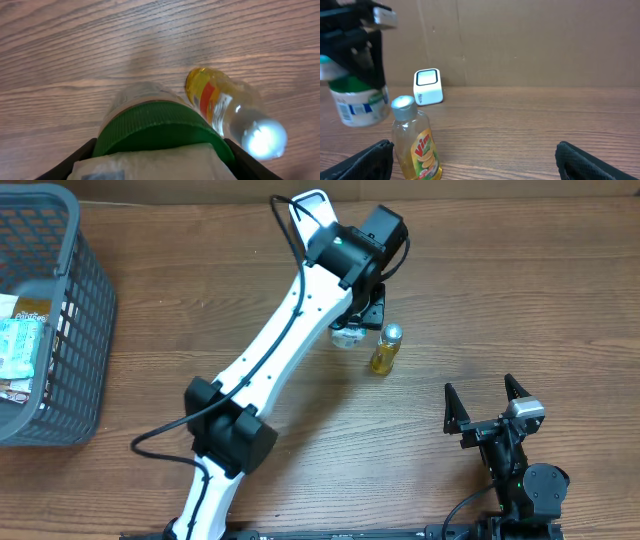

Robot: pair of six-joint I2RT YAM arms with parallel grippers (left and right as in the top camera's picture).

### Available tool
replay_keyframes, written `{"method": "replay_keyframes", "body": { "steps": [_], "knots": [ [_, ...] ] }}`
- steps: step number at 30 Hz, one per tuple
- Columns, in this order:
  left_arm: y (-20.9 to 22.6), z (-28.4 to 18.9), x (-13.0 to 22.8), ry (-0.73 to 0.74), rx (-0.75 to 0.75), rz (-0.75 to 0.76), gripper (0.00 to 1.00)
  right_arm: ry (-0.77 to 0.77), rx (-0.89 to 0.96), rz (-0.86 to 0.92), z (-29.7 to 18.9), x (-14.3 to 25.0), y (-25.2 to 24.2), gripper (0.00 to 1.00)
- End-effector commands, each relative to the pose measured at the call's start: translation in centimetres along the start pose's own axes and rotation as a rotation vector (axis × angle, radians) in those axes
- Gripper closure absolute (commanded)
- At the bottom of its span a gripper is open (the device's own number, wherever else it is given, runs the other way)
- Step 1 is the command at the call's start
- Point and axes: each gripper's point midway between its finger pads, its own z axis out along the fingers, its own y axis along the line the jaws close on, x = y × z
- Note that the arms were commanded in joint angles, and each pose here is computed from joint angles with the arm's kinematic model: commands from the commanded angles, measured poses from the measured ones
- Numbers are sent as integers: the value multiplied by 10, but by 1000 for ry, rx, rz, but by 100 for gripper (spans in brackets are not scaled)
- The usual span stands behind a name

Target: Scan the item barcode

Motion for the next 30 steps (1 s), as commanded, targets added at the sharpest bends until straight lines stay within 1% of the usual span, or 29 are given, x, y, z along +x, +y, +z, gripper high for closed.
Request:
{"method": "replay_keyframes", "body": {
  "steps": [1,13,20,30],
  "knots": [
    [-10,2,1,-8,14,3,60,-2,-2,3,0,2,0,0],
    [-23,21,4,11,8,28,59,-2,-2,3,0,2,0,0],
    [-26,23,0,-8,21,23,55,-2,-2,3,0,2,0,0],
    [-30,25,1,-10,25,13,54,-2,-2,3,0,2,0,0]
  ]
}}
